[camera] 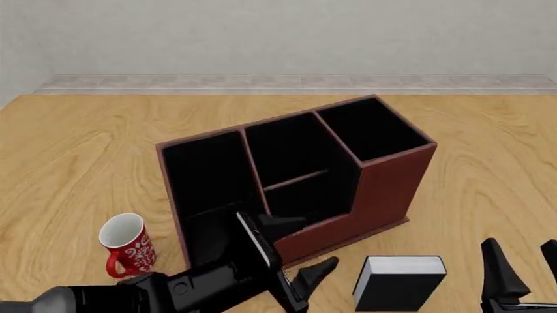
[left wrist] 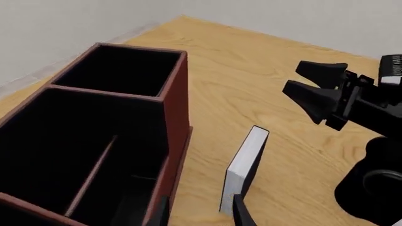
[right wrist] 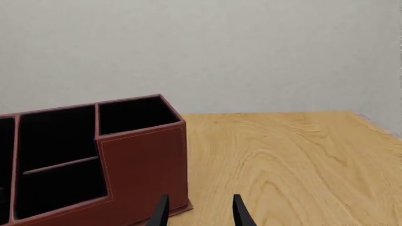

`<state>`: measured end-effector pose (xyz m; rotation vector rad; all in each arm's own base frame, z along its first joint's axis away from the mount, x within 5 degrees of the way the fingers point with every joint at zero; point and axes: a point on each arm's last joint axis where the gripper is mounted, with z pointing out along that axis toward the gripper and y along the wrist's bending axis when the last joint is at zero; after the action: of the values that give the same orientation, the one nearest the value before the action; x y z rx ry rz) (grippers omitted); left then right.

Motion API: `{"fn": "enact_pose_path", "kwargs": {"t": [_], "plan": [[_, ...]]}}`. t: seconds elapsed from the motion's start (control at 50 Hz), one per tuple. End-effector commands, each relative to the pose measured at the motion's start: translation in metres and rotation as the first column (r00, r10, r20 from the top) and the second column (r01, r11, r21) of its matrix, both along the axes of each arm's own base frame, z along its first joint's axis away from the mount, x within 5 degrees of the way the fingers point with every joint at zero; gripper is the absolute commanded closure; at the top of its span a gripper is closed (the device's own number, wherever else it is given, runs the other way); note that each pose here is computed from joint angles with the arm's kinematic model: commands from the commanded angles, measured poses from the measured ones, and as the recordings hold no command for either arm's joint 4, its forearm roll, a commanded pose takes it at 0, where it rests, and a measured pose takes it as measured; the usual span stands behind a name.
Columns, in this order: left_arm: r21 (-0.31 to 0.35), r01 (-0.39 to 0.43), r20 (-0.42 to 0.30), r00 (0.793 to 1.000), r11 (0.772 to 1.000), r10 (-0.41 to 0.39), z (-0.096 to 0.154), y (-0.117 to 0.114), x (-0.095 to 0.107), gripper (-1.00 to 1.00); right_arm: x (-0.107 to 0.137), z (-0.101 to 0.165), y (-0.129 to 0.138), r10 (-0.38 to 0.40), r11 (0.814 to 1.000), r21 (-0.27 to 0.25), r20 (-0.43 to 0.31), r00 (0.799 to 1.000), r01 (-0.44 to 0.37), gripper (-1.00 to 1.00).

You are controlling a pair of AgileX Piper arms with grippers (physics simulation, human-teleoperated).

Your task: Pick up the book and place it in the back compartment of the caddy.

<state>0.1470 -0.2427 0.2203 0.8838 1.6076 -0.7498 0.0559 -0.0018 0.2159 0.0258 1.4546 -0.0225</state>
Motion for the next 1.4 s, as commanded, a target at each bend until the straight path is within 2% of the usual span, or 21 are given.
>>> {"fn": "enact_pose_path", "kwargs": {"t": [0.02,0.12,0.38,0.42,0.58,0.64,0.98,1.4], "plan": [[0.042,0.064,-0.003,0.998,0.997,-0.064,-0.012,-0.020,-0.008,-1.00,0.000,0.000,0.000,-0.002,1.000,-0.005,0.000,1.000,0.002,-1.00],[0.089,0.109,0.010,0.994,0.990,-0.111,-0.022,-0.034,-0.014,-1.00,0.000,0.000,0.000,-0.003,1.000,-0.007,-0.001,1.000,0.003,-1.00],[0.103,0.124,0.006,0.992,0.987,-0.125,-0.027,-0.051,-0.011,-1.00,0.000,0.000,0.000,-0.001,1.000,-0.009,-0.002,1.000,0.001,-1.00],[0.122,0.156,0.015,0.987,0.980,-0.159,-0.029,-0.060,-0.017,-1.00,0.000,0.000,0.000,-0.002,1.000,-0.009,-0.002,1.000,0.002,-1.00],[0.139,0.150,0.010,0.988,0.979,-0.152,-0.035,-0.070,-0.009,-1.00,0.000,0.000,0.000,-0.002,1.000,-0.009,-0.004,1.000,0.002,-1.00],[0.182,0.178,0.028,0.982,0.967,-0.186,-0.043,-0.080,-0.013,-1.00,0.000,-0.001,0.000,0.005,1.000,-0.016,-0.008,1.000,-0.005,-1.00],[0.152,0.152,-0.010,0.988,0.977,-0.152,-0.048,-0.091,-0.002,-1.00,0.000,-0.001,0.001,0.009,1.000,-0.009,-0.006,1.000,-0.009,-1.00],[0.180,0.175,-0.022,0.985,0.968,-0.174,-0.055,-0.107,-0.003,-1.00,0.000,-0.001,0.001,0.011,1.000,-0.007,-0.010,1.000,-0.011,-1.00]]}}
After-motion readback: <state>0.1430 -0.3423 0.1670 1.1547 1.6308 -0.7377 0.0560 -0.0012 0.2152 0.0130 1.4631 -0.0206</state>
